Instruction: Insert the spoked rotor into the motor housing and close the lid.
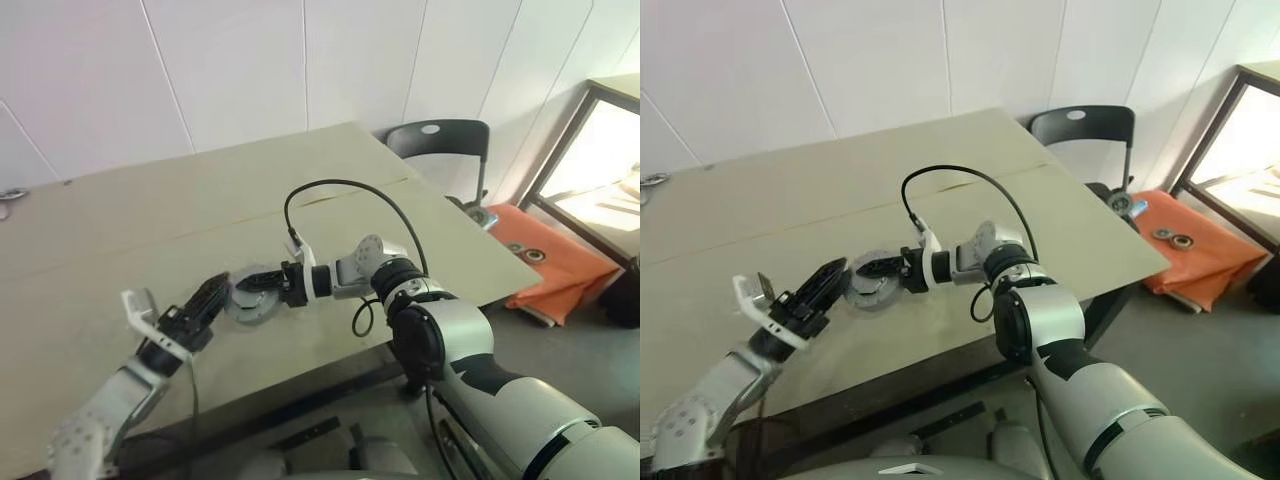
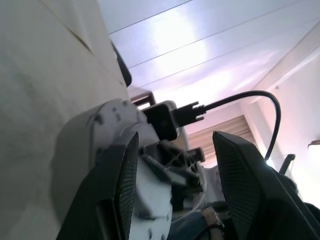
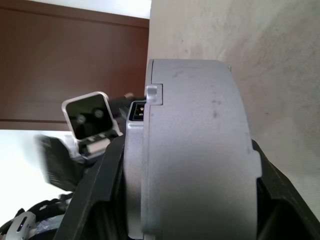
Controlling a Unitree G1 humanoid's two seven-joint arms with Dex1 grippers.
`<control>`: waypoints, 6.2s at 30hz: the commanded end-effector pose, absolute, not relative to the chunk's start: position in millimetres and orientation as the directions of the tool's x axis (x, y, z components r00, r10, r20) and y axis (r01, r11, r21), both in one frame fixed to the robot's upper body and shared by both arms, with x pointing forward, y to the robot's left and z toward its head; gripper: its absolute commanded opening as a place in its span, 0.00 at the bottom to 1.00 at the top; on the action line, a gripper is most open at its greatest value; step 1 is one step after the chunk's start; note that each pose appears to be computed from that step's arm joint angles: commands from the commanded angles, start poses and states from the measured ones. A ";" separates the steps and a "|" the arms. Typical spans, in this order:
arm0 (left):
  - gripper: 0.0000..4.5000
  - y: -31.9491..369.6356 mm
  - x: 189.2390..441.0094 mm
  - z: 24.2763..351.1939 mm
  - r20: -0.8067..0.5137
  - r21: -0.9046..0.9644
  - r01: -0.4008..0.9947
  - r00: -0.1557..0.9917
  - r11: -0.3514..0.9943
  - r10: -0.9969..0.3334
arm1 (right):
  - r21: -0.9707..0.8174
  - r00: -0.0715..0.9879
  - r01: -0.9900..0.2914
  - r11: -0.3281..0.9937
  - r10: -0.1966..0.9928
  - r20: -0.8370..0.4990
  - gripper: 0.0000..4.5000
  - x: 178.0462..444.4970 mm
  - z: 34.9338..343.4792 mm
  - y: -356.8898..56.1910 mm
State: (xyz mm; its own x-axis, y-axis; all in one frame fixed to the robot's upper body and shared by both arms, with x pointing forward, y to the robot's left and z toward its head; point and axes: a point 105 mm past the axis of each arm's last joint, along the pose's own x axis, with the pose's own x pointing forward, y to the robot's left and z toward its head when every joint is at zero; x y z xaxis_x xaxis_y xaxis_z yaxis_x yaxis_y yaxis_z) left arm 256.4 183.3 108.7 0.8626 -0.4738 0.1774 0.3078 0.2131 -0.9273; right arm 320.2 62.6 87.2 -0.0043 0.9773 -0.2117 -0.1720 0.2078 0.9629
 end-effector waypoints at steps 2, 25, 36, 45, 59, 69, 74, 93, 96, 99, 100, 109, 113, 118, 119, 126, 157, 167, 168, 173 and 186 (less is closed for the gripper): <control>0.56 165.4 260.5 101.3 0.160 -0.931 0.302 0.841 0.205 -0.516 | 0.971 0.023 -0.203 0.126 0.992 -0.124 0.52 328.0 111.9 72.2; 0.56 202.5 258.4 94.7 0.101 -0.936 0.187 0.954 0.297 -0.281 | 0.970 0.042 -0.193 0.146 0.989 -0.141 0.52 329.3 107.2 72.3; 0.56 190.4 252.2 81.3 0.064 -0.968 0.132 0.952 0.214 -0.300 | 0.968 0.049 -0.198 0.157 0.987 -0.150 0.52 330.2 105.8 72.3; 0.56 203.1 247.6 72.1 -0.018 -0.959 0.046 0.975 0.280 -0.222 | 0.968 0.041 -0.199 0.153 0.988 -0.148 0.52 328.5 105.7 74.2; 0.99 171.0 255.4 110.7 0.050 -0.953 0.126 0.961 0.275 -0.271 | 0.966 0.036 -0.205 0.156 0.988 -0.152 0.52 327.7 105.1 75.2; 0.99 203.5 253.2 55.6 -0.114 -0.971 -0.075 0.980 0.228 -0.163 | 0.964 0.044 -0.202 0.170 0.985 -0.165 0.52 328.9 102.8 73.1; 0.99 197.6 261.9 57.1 -0.096 -0.976 -0.060 0.982 0.208 -0.164 | 0.964 0.042 -0.205 0.172 0.985 -0.167 0.52 328.2 102.2 74.1; 0.99 186.7 285.4 57.7 0.039 -0.989 0.075 0.964 0.131 -0.264 | 0.982 -0.022 -0.182 -0.050 0.999 0.047 0.52 327.3 153.2 75.2; 0.99 196.4 282.3 50.3 0.041 -0.988 0.080 0.964 0.136 -0.264 | 0.983 -0.062 -0.135 -0.122 0.992 0.114 0.52 320.2 161.3 75.8; 0.99 203.3 279.6 52.5 0.072 -0.986 0.110 0.961 0.129 -0.268 | 0.980 -0.065 -0.096 -0.175 0.983 0.169 0.52 316.9 163.7 78.4; 0.99 202.7 278.4 56.3 0.091 -0.984 0.130 0.956 0.122 -0.279 | 0.978 -0.062 -0.087 -0.192 0.980 0.187 0.52 316.1 164.0 79.9; 0.99 197.0 266.0 99.4 0.200 -0.959 0.257 0.910 0.115 -0.364 | 0.970 -0.084 -0.093 -0.226 0.972 0.218 0.52 308.5 161.9 91.8; 0.99 185.2 251.5 104.0 0.176 -0.962 0.247 0.887 0.116 -0.427 | 0.970 -0.076 -0.116 -0.212 0.976 0.204 0.52 309.7 159.5 94.2; 0.99 184.6 231.2 101.8 0.139 -0.972 0.210 0.877 0.105 -0.460 | 0.971 -0.074 -0.137 -0.198 0.979 0.189 0.52 310.0 157.2 96.4; 0.99 188.7 229.6 101.9 0.142 -0.974 0.206 0.883 0.098 -0.448 | 0.971 -0.072 -0.139 -0.195 0.980 0.187 0.52 310.3 156.8 96.5; 0.99 189.2 241.6 110.8 0.202 -0.965 0.253 0.890 0.074 -0.410 | 0.974 -0.055 -0.158 -0.164 0.986 0.157 0.52 313.2 152.6 96.4; 0.99 175.4 272.3 139.9 0.261 -0.952 0.298 0.909 0.070 -0.326 | 0.979 -0.005 -0.187 -0.079 0.997 0.080 0.52 321.0 140.4 92.6; 0.91 183.0 278.0 136.6 0.222 -0.941 0.279 0.936 0.190 -0.272 | 0.980 0.005 -0.191 -0.060 0.998 0.062 0.52 322.2 137.9 92.7; 0.91 183.7 278.4 136.5 0.222 -0.940 0.279 0.938 0.199 -0.267 | 0.980 0.005 -0.192 -0.058 0.998 0.061 0.52 322.2 137.6 92.9; 0.99 187.2 281.7 136.4 0.219 -0.933 0.274 0.947 0.235 -0.234 | 0.979 0.006 -0.196 -0.049 0.999 0.051 0.52 322.1 136.0 93.4; 1.00 193.8 286.6 134.7 0.206 -0.931 0.250 0.961 0.267 -0.182 | 0.979 0.014 -0.202 -0.036 0.999 0.040 0.52 323.7 135.1 92.6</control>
